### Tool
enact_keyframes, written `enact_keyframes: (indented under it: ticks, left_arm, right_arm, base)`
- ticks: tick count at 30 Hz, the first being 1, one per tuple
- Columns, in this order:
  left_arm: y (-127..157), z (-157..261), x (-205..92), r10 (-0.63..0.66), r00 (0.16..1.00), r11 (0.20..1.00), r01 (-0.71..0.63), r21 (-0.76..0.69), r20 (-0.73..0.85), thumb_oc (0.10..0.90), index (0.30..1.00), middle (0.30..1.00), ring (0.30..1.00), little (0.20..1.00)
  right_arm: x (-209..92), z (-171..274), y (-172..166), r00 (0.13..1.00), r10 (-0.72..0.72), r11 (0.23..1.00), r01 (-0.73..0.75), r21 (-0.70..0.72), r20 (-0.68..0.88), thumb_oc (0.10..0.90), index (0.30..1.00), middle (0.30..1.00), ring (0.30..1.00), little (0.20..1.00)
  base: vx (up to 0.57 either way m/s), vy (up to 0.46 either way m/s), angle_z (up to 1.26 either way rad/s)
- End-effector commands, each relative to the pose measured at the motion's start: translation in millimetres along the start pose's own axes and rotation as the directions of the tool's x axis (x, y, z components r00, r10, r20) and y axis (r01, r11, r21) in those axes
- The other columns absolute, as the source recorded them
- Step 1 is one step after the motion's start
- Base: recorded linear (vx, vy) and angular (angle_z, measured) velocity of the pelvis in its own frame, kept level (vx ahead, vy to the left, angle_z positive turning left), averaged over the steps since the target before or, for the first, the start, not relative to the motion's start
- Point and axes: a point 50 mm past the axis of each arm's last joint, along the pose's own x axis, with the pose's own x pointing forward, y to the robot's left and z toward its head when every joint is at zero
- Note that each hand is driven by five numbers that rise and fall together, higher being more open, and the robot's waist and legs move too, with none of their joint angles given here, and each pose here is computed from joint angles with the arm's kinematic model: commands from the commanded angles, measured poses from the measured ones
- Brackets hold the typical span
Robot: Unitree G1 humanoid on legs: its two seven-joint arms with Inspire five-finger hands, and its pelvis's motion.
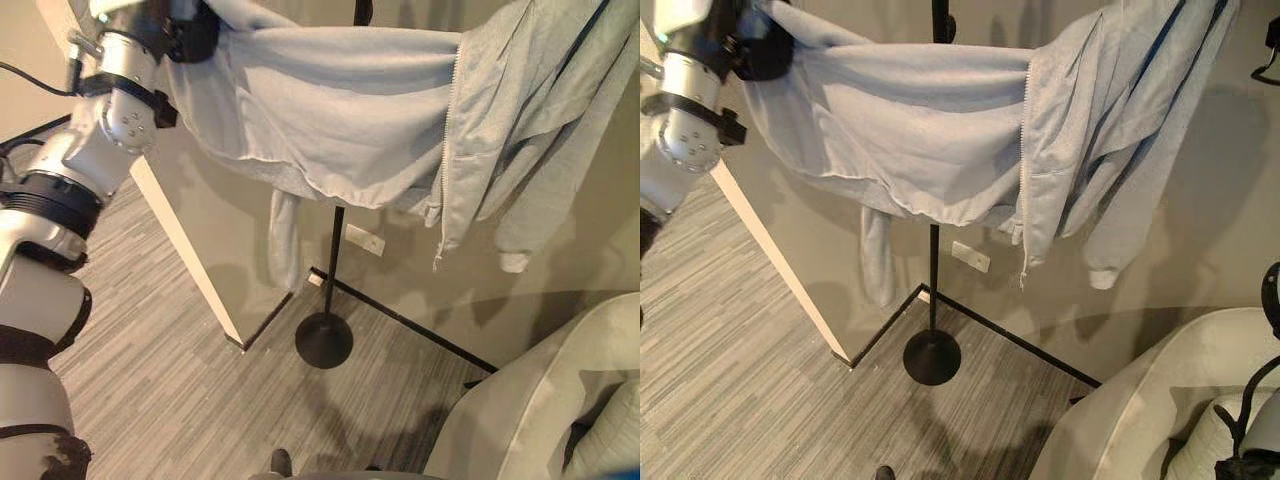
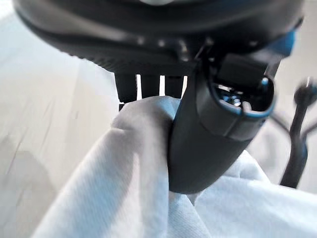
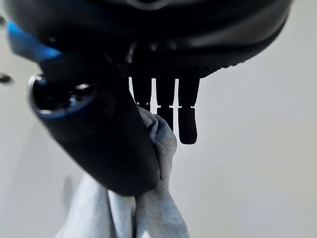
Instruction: Hang the clothes on the sofa on the clothes rack.
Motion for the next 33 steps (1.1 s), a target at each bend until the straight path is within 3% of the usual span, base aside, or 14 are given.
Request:
enact_keyframes:
  ticks: [1,15,25,28,30,33]
  left_arm:
    - [73.8,11.7,32.4,0.273,0.962,0.962,-0.273,-0.003,-0.008,0.4,0.3,0.3,0.3,0.3]
    - [67.5,-1.9,36.6,0.276,0.95,0.959,-0.282,-0.02,-0.146,0.4,0.3,0.3,0.3,0.3]
    - [29.6,-36.5,10.1,0.203,0.93,0.971,-0.232,-0.061,-0.306,0.4,0.3,0.3,0.3,0.3]
    - [8.4,-52.4,-8.0,0.153,0.915,0.977,-0.197,-0.083,-0.373,0.4,0.3,0.3,0.3,0.3]
    - [-23.8,-63.8,-34.6,0.077,0.902,0.976,-0.156,-0.154,-0.425,0.4,0.3,0.3,0.3,0.3]
    - [-38.9,-65.4,-49.8,0.046,0.9,0.967,-0.149,-0.207,-0.434,0.4,0.3,0.3,0.3,0.3]
  right_arm:
    - [18.6,18.0,-64.2,0.975,-0.224,0.97,0.223,0.099,-0.003,0.4,0.3,0.3,0.3,0.3]
    - [24.3,23.6,-76.5,0.945,-0.312,0.933,0.324,0.157,-0.101,0.4,0.3,0.3,0.3,0.3]
    - [24.0,22.8,-68.6,0.937,-0.313,0.926,0.338,0.169,-0.154,0.4,0.3,0.3,0.3,0.3]
    - [22.1,20.7,-56.3,0.948,-0.276,0.938,0.302,0.169,-0.157,0.4,0.3,0.3,0.3,0.3]
    - [11.8,12.5,-18.0,0.973,-0.173,0.959,0.201,0.198,-0.153,0.4,0.3,0.3,0.3,0.3]
    - [2.2,8.1,4.9,0.981,-0.12,0.954,0.156,0.257,-0.152,0.4,0.3,0.3,0.3,0.3]
  base:
    - [0.01,-0.025,0.03]
    - [0.01,-0.015,0.03]
    - [0.0,-0.001,0.0]
    - [0.0,0.004,-0.03]
    - [-0.04,0.013,-0.12]
    - [-0.03,0.017,-0.08]
